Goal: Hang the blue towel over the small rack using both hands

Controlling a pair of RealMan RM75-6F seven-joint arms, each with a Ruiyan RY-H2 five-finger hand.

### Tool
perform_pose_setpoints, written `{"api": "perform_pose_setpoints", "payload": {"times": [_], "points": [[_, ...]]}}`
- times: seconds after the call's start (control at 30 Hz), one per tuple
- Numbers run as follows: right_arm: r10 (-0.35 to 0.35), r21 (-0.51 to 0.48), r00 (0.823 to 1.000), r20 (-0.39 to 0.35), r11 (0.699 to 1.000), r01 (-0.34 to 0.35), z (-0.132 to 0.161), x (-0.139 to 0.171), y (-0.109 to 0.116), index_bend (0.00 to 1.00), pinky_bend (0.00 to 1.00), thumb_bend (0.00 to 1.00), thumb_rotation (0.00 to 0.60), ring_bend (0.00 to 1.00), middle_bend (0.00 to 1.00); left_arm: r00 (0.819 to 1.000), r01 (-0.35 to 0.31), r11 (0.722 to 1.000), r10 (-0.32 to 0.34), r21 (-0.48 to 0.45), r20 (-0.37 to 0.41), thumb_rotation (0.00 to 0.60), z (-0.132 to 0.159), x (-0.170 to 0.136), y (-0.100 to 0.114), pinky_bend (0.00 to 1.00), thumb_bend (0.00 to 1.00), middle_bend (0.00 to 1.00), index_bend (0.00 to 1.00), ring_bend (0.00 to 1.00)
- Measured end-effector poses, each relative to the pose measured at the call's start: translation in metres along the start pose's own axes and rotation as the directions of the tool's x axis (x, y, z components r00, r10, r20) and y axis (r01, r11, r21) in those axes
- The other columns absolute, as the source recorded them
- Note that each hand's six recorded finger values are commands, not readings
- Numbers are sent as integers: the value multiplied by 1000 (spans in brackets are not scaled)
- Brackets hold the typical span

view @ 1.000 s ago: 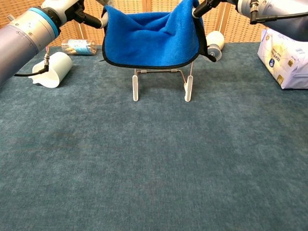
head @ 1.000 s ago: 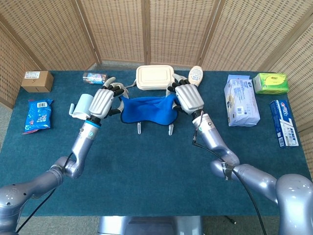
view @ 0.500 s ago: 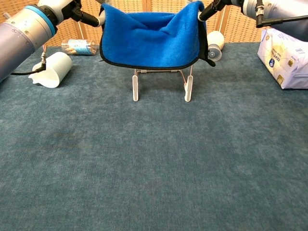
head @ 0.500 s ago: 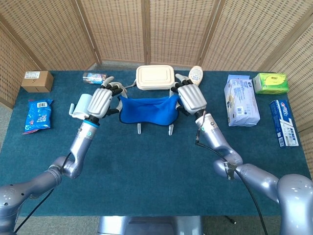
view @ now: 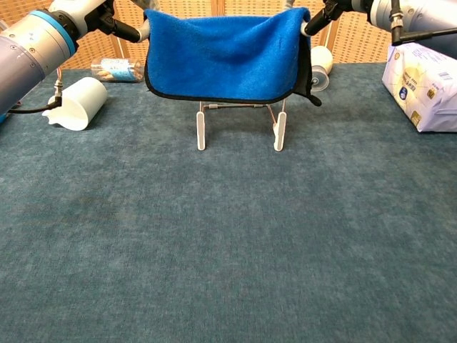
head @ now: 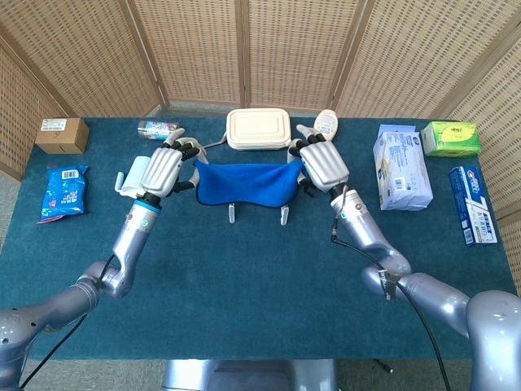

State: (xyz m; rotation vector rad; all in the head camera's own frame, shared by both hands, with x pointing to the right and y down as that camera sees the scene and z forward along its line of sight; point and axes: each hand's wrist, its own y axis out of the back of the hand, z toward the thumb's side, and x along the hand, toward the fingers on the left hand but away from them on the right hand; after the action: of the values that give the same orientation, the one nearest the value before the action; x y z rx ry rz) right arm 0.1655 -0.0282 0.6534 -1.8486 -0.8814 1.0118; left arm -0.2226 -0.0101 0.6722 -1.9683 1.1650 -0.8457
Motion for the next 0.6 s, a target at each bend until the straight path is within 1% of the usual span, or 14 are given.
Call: {"api": "perform_pose_setpoints", "payload": {"times": [0.33, 0.6], "points": [[9, 16, 1000, 5, 1000, -9, -4, 3, -3, 796, 170, 497, 600, 94, 371, 1000, 0, 1000, 0, -3, -22, 600, -8, -4, 0, 98, 585, 422, 810, 283], [9, 27, 1000, 10, 1000, -9, -8, 4, -3, 796, 170, 498, 600, 94, 371, 1000, 6, 1000, -6, -5, -19, 600, -7, -6, -2, 97, 585, 422, 811, 283]]}}
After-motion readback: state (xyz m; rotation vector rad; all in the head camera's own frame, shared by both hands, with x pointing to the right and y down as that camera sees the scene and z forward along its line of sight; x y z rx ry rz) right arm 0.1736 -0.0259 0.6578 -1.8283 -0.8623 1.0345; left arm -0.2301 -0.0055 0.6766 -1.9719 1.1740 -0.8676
